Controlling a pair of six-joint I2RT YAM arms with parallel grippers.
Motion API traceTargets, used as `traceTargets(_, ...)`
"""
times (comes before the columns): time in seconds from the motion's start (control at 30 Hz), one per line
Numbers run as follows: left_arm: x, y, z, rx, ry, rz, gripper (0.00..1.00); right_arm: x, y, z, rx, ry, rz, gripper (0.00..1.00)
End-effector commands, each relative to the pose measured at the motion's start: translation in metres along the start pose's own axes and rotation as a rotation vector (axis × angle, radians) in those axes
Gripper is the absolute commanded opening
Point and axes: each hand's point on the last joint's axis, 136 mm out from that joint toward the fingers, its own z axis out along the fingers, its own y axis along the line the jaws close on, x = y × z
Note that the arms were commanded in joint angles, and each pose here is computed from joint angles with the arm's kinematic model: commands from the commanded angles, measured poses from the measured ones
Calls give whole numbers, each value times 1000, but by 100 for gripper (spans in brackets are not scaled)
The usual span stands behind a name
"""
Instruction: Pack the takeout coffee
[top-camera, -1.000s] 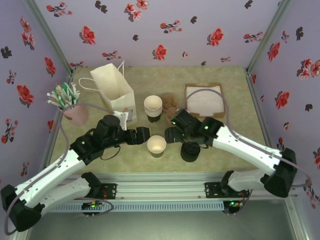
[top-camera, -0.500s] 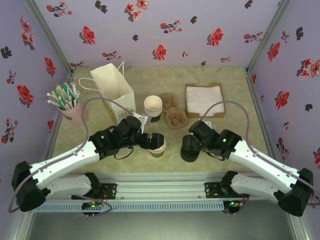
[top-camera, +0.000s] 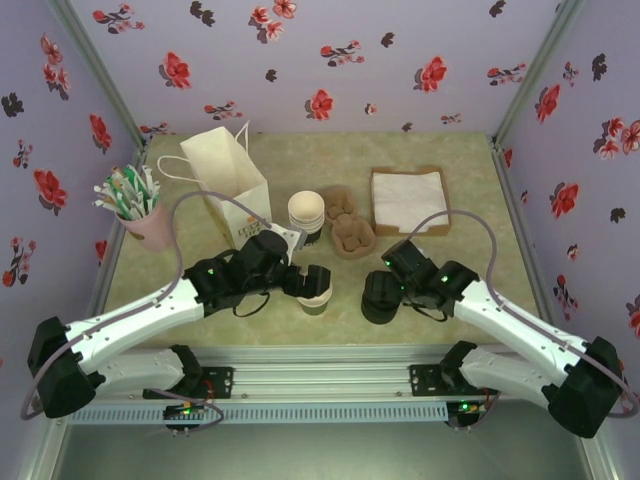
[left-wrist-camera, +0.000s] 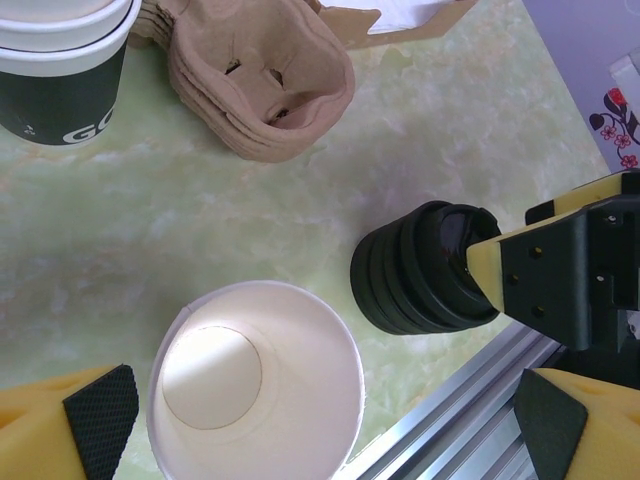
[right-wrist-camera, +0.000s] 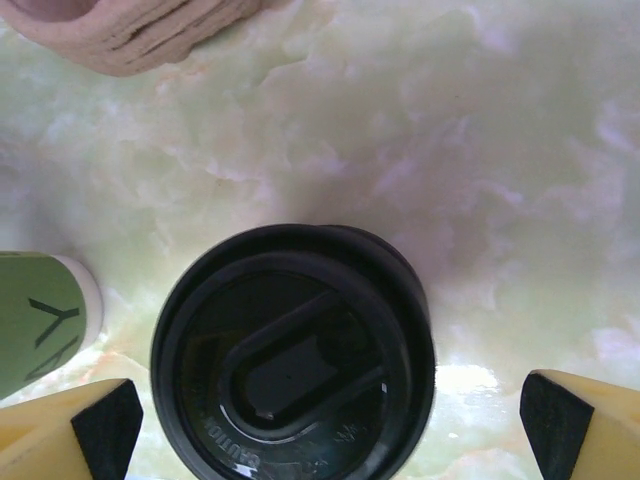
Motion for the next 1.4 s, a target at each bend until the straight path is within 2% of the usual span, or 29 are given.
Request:
traceTargets(0.0,-7,-3,-2,-6,-27,21,99,-1,8,7,-32,15,-19,98)
traceTargets(0.23,-6,-2,-2,-7,-26,21,99,0,7,14,-8,37,-25,94)
traceTargets(0.47,-7,-3,-1,-5,-28,24,99,2,5,16,-3,45,-20,85)
traceTargets(1.1,-6,-2,-4,3,-42,25,99,5,7,23,3,74,-24,76)
traceTargets(1.23,-6,-2,-4,4,-44,26,99,6,7,23,5,77,-25,76)
traceTargets(1.37,-6,-2,-4,4,-44,28,99,7,6,24,10,86,-25,81)
